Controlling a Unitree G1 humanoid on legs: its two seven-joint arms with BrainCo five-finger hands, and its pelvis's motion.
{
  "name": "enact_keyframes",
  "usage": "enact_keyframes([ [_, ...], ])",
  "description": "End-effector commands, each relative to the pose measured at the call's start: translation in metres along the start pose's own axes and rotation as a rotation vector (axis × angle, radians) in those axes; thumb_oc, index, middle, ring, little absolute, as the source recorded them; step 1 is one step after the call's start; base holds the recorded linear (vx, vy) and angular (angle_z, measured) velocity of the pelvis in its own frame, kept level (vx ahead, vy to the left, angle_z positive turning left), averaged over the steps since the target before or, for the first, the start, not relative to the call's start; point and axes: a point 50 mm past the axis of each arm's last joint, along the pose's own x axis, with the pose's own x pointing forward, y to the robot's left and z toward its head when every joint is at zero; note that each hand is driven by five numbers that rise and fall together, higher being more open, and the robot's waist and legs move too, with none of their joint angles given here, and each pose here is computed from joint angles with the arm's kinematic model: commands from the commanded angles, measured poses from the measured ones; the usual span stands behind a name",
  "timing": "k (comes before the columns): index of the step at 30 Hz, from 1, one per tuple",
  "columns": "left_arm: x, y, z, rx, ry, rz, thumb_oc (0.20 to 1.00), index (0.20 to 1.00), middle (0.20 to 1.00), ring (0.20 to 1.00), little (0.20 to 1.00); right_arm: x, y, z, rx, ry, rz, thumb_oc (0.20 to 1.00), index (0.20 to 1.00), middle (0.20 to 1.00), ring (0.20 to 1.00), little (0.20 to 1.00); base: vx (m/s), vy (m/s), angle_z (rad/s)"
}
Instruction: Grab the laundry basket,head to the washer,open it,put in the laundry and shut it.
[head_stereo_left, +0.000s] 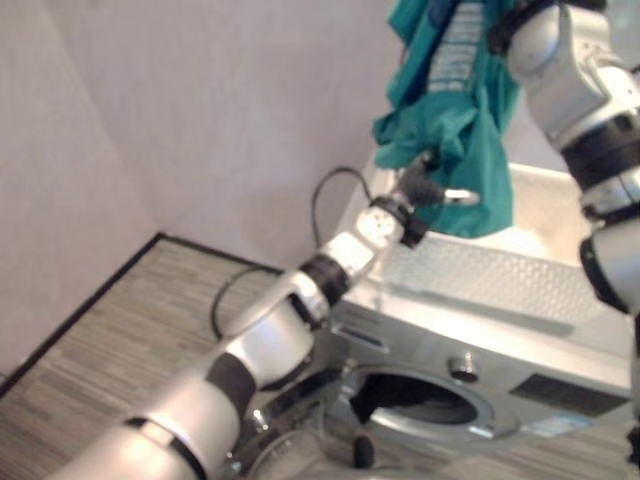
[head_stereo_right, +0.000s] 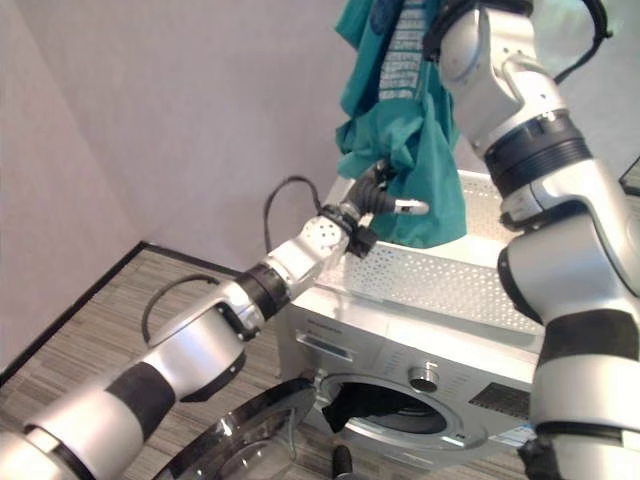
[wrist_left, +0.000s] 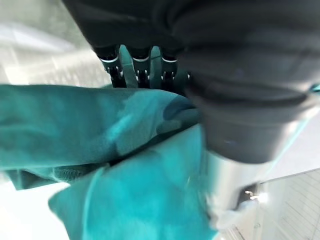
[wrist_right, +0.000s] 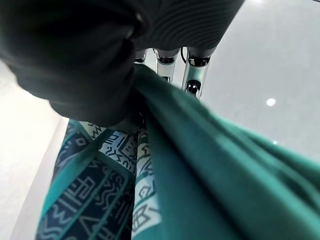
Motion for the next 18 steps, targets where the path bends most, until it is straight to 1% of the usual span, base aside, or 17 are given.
enact_keyframes([
  [1,0.009,-0.023,0.037,0.069,-0.1,-0.075,1.0,1.0,1.0,1.0,1.0,0.021,-0.055,-0.004,0.043,0.05,-0.173,0.2,0.2,0.2,0.2,0.2,0.0,-0.015,-0.04],
  [6,0.009,-0.031,0.041,0.111,-0.113,-0.11,1.0,1.0,1.0,1.0,1.0,0.021,-0.052,0.002,0.084,0.039,-0.176,0.2,0.2,0.2,0.2,0.2,0.0,-0.004,-0.01],
  [15,0.009,-0.036,0.044,0.096,-0.117,-0.118,1.0,1.0,1.0,1.0,1.0,0.018,-0.049,0.01,0.097,-0.004,-0.172,0.2,0.2,0.2,0.2,0.2,0.01,-0.017,-0.04],
  [18,0.011,-0.032,0.06,0.07,-0.16,-0.092,1.0,1.0,1.0,1.0,1.0,0.016,-0.049,0.009,0.118,-0.001,-0.173,0.2,0.2,0.2,0.2,0.2,0.02,-0.023,-0.04],
])
